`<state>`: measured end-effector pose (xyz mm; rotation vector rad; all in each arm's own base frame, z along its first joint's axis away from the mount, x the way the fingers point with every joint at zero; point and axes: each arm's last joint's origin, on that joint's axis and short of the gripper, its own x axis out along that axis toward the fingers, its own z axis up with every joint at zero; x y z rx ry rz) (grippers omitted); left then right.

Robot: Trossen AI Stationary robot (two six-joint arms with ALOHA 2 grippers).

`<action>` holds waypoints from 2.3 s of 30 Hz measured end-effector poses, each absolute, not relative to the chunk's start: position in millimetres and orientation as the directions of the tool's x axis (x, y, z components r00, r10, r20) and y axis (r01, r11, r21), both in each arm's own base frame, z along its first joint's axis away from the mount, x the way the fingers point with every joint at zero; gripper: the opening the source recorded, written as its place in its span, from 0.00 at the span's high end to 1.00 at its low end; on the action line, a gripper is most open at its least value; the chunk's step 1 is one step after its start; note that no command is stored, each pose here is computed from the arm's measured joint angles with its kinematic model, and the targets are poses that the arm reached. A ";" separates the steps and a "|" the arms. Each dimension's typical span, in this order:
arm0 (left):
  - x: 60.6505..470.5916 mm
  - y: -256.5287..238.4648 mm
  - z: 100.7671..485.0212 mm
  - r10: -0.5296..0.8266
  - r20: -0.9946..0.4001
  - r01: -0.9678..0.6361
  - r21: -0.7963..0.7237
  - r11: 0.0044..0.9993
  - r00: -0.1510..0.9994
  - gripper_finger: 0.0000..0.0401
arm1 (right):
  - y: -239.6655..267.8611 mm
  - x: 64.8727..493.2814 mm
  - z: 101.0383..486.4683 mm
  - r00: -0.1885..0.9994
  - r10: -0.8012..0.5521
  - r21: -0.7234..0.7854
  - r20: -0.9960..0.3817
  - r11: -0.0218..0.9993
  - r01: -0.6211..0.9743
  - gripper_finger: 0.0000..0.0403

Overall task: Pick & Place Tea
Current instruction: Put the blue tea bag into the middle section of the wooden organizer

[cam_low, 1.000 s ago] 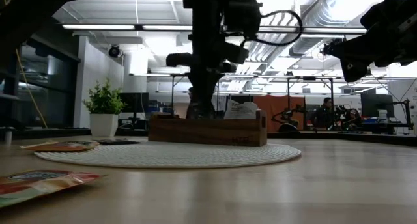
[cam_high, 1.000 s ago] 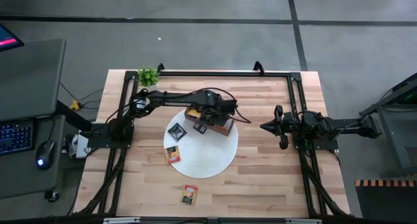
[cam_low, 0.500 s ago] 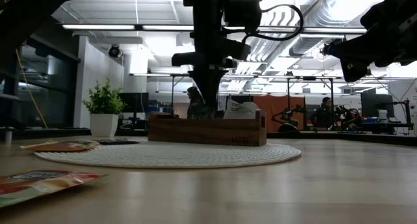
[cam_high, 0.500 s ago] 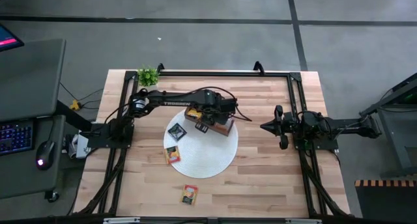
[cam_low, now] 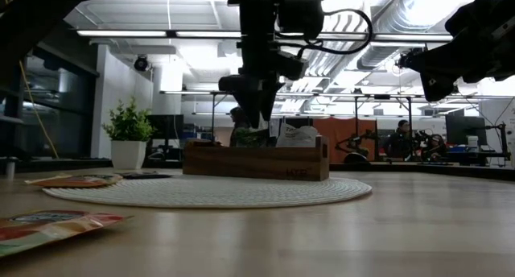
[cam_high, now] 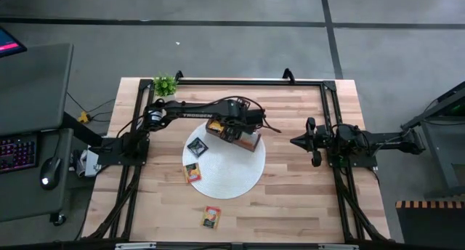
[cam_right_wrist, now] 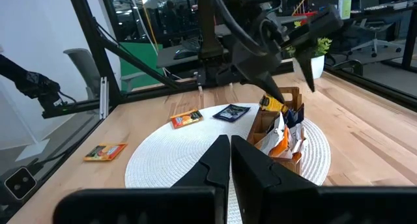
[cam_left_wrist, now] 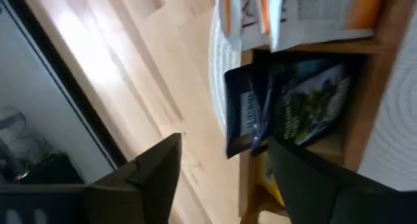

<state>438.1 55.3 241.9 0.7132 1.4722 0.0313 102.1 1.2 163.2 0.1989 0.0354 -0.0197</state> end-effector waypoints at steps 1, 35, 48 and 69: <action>438.0 55.6 242.0 0.442 -0.887 0.394 0.458 0.797 0.136 0.42 | 1.2 102.1 163.3 0.999 -0.015 0.198 -0.037 0.980 0.022 0.97; 317.7 18.5 270.4 0.083 -0.947 -0.298 -0.014 0.954 0.310 0.37 | 1.2 102.1 163.2 0.999 -0.016 0.197 -0.037 0.980 0.023 0.97; 250.7 15.7 212.6 0.021 -0.959 -0.546 -0.143 0.825 0.282 0.37 | 1.2 103.1 161.9 0.998 -0.016 0.197 -0.054 0.980 0.026 0.97; 221.6 31.6 177.0 0.028 -0.973 -0.731 -0.153 0.665 0.229 0.37 | 1.2 103.6 161.1 0.998 -0.015 0.196 -0.063 0.980 0.028 0.97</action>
